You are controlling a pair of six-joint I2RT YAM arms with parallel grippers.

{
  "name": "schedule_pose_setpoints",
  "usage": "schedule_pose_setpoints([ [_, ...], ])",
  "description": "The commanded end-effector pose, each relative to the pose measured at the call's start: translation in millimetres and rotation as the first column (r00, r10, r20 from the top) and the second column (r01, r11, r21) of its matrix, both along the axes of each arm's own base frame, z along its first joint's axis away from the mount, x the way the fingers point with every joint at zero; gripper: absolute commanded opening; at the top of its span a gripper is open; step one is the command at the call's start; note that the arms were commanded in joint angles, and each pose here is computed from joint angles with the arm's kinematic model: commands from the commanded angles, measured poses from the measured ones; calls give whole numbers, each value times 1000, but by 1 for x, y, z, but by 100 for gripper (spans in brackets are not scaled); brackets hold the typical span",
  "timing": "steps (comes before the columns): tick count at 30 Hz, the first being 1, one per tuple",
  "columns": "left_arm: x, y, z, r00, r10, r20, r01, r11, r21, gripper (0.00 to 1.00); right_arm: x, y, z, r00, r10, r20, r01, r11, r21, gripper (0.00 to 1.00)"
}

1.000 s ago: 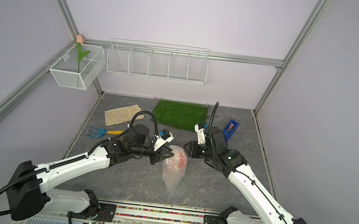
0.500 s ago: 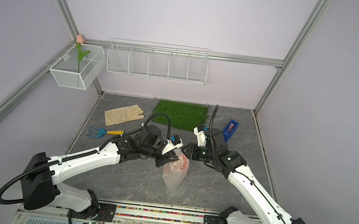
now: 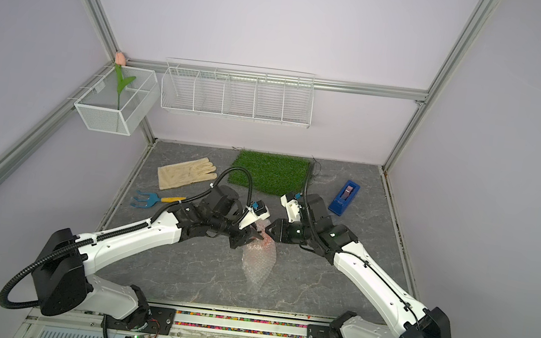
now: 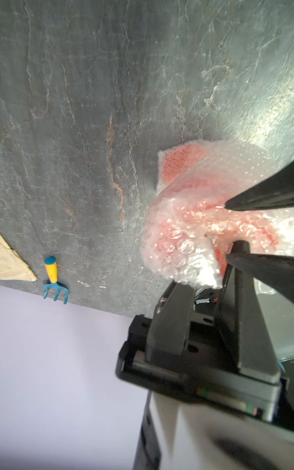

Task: Wrap wine glasses in bubble wrap
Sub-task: Wrap the wine glass in bubble wrap.

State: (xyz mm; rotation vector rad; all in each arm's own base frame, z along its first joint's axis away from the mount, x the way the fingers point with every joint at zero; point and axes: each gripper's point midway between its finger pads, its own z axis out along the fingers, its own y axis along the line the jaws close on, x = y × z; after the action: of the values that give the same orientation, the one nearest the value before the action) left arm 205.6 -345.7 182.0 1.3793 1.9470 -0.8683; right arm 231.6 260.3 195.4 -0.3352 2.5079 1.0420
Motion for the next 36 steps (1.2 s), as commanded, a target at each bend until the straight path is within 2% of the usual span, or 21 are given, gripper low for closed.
schedule_pose_setpoints([
  [1, -16, 6, -10, 992, -12, -125, 18, 999, 51, 33, -6, -4, -26, 999, 29, -16, -31, 994, -102, 30],
  [6, -14, 6, -8, 986, 3, -168, 13, 995, 95, 28, -6, -4, -29, 1000, 28, -5, -28, 992, -126, 28],
  [8, -17, 4, 3, 982, -3, -191, 20, 996, 85, 28, -4, -6, -29, 1000, 15, 2, -14, 990, -143, 27],
  [12, -13, 2, 49, 988, 22, -156, -21, 1000, 7, 35, -2, -5, -31, 1000, 14, 3, -13, 990, -141, 23],
  [15, -12, 3, 77, 992, 37, -118, -43, 998, -55, 37, -2, -3, -32, 1000, 10, 0, -10, 991, -134, 23],
  [20, 14, 13, 98, 984, 172, -53, -175, 983, -62, 37, -1, -2, -30, 1000, 3, 9, -2, 992, -125, 23],
  [23, 36, 16, 96, 972, 235, -31, -236, 971, -42, 38, 0, -2, -29, 1000, -3, 15, 5, 992, -124, 23],
  [26, 47, 12, 75, 970, 235, -63, -233, 972, 34, 37, 0, -1, -29, 1000, -8, 14, 10, 993, -120, 22],
  [31, 27, 1, 41, 976, 117, -185, -99, 990, 102, 35, 1, -4, -30, 999, -35, 15, 36, 992, -124, 22],
  [36, -8, -1, 21, 975, 55, -216, -26, 990, 138, 27, 4, -10, -32, 997, -75, 12, 76, 987, -141, 22],
])
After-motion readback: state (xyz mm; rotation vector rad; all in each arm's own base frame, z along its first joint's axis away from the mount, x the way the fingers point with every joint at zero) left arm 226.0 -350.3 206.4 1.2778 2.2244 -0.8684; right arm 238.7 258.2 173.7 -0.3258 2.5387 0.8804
